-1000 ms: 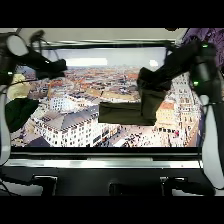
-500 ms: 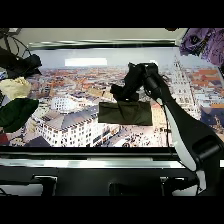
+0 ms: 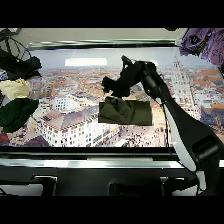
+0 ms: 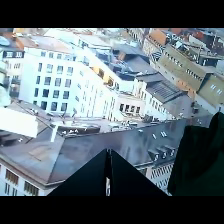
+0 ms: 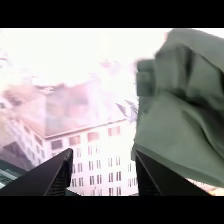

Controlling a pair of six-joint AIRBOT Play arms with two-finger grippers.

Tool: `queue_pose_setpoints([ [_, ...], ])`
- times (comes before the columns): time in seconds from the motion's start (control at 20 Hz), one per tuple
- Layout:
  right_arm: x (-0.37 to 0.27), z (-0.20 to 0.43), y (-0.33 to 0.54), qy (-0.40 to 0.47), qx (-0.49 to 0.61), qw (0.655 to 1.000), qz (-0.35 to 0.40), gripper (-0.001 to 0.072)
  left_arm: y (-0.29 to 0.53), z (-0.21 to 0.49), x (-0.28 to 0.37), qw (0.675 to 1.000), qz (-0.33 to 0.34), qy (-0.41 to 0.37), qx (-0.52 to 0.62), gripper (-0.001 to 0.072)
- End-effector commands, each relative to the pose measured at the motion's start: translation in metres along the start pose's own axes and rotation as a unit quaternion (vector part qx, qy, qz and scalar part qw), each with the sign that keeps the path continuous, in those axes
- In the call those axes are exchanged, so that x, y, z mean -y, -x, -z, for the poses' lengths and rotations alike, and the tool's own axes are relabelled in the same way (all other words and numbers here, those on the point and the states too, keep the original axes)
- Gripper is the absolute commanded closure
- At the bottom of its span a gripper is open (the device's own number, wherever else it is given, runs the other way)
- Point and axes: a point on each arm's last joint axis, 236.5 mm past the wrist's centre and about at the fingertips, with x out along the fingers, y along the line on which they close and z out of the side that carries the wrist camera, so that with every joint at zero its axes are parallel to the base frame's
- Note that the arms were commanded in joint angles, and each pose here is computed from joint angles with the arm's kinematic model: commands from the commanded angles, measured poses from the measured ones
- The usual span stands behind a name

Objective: Fold the clothes and pants, and hang the long-sleeved shirts on hangers.

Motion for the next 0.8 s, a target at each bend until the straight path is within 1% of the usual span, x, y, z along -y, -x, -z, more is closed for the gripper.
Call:
queue_pose_setpoints([
  [0.0, -0.002, -0.028, 0.065, 0.055, 0.055, 0.997, 0.009, 0.0253, 0.0, 0.0, 0.0, 1.0, 0.0, -0.002, 0.0, 0.069],
  [0.1, 0.03, -0.051, 0.113, 0.075, 0.09, 0.992, 0.041, 0.022, 0.0, 0.0, 0.0, 1.0, 0.0, -0.002, 0.0, 0.069],
  [0.2, 0.088, -0.066, 0.162, 0.085, 0.099, 0.987, 0.092, 0.0172, 0.0, 0.0, 0.001, 1.0, 0.0, -0.002, 0.0, 0.0691],
  [0.3, 0.158, -0.078, 0.202, 0.06, 0.102, 0.985, 0.124, 0.0172, 0.0, 0.0, 0.001, 1.0, 0.0, -0.002, 0.0, 0.069],
  [0.35, 0.188, -0.083, 0.216, 0.036, 0.107, 0.987, 0.118, 0.0171, 0.0, 0.0, 0.001, 1.0, 0.0, -0.002, 0.0, 0.069],
  [0.4, 0.218, -0.082, 0.224, 0.001, 0.107, 0.99, 0.094, 0.0169, 0.0, 0.0, 0.001, 1.0, 0.0, -0.002, 0.0, 0.069],
  [0.5, 0.265, -0.063, 0.219, -0.07, 0.081, 0.994, 0.024, 0.0171, 0.0, 0.0, 0.0, 1.0, 0.0, -0.002, 0.0, 0.069],
  [0.6, 0.305, -0.041, 0.195, -0.133, 0.062, 0.989, -0.021, 0.0173, 0.0, 0.0, 0.001, 1.0, 0.0, -0.002, 0.0, 0.069],
  [0.75, 0.342, -0.001, 0.138, -0.188, 0.015, 0.981, -0.049, 0.0181, 0.0, 0.0, 0.001, 1.0, 0.0, -0.002, 0.0, 0.069],
])
